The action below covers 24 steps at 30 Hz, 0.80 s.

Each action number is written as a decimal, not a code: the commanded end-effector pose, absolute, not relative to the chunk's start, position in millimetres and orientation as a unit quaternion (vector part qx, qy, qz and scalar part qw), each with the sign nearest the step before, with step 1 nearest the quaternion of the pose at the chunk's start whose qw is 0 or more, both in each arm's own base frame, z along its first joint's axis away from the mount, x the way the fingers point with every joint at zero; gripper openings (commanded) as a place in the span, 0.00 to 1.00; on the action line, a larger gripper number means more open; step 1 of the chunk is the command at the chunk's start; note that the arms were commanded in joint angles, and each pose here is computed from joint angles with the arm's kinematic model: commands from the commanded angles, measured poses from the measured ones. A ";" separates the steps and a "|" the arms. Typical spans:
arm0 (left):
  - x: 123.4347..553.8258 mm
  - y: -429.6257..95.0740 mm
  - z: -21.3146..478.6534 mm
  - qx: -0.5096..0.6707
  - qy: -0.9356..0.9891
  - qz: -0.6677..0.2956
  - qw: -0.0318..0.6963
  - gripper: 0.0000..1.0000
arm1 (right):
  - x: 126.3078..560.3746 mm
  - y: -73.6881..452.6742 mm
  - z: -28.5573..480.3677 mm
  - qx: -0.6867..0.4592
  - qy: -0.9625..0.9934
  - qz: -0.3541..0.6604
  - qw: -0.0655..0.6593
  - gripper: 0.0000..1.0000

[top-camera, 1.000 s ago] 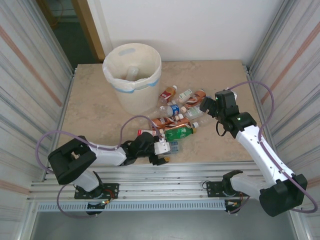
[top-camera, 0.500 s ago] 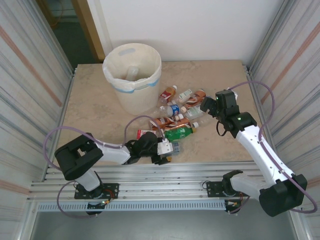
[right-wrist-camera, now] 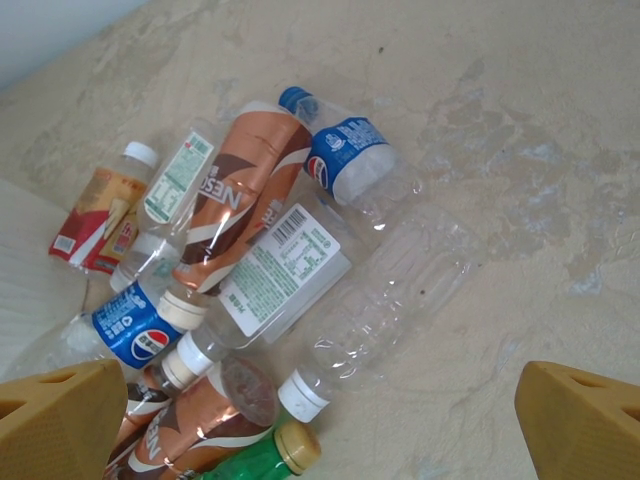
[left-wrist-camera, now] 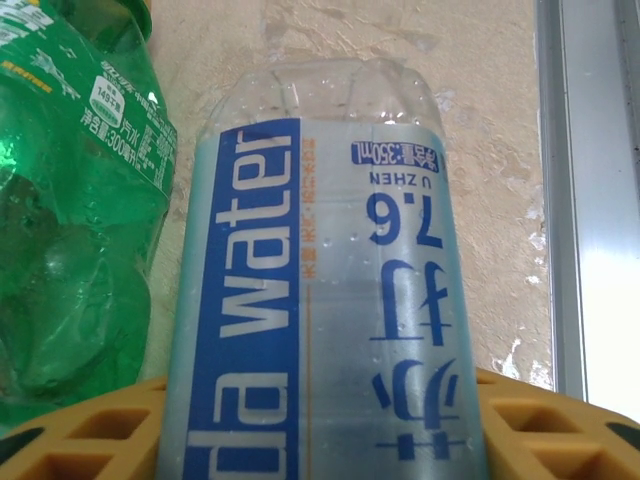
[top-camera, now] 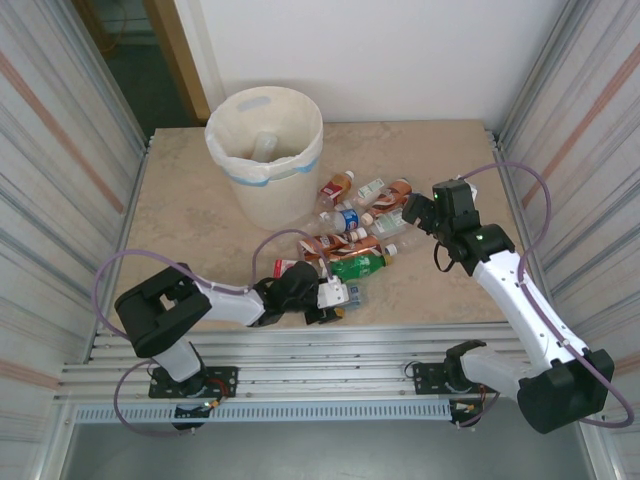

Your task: Put the plastic bottles in the bin

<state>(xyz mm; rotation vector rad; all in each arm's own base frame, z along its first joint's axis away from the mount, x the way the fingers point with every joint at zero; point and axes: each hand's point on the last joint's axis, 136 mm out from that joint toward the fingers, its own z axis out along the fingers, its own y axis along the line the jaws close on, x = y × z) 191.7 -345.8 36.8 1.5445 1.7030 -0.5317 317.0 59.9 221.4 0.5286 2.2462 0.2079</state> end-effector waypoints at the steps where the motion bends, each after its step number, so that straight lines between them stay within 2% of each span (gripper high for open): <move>1: 186.8 -350.2 45.9 0.615 0.655 -0.215 0.382 0.49 | 311.2 53.1 219.9 0.226 0.886 0.080 0.398 0.98; 4: 186.7 -350.4 53.0 0.616 0.651 -0.213 0.389 0.40 | 311.1 53.0 219.3 0.226 0.886 0.079 0.397 0.98; 13: 182.2 -351.3 86.9 0.615 0.631 -0.217 0.420 0.35 | 310.3 51.4 220.4 0.227 0.885 0.078 0.398 0.98; 24: 189.4 -337.5 185.1 0.566 0.604 -0.206 0.522 0.24 | 306.7 47.5 219.3 0.230 0.884 0.074 0.400 0.98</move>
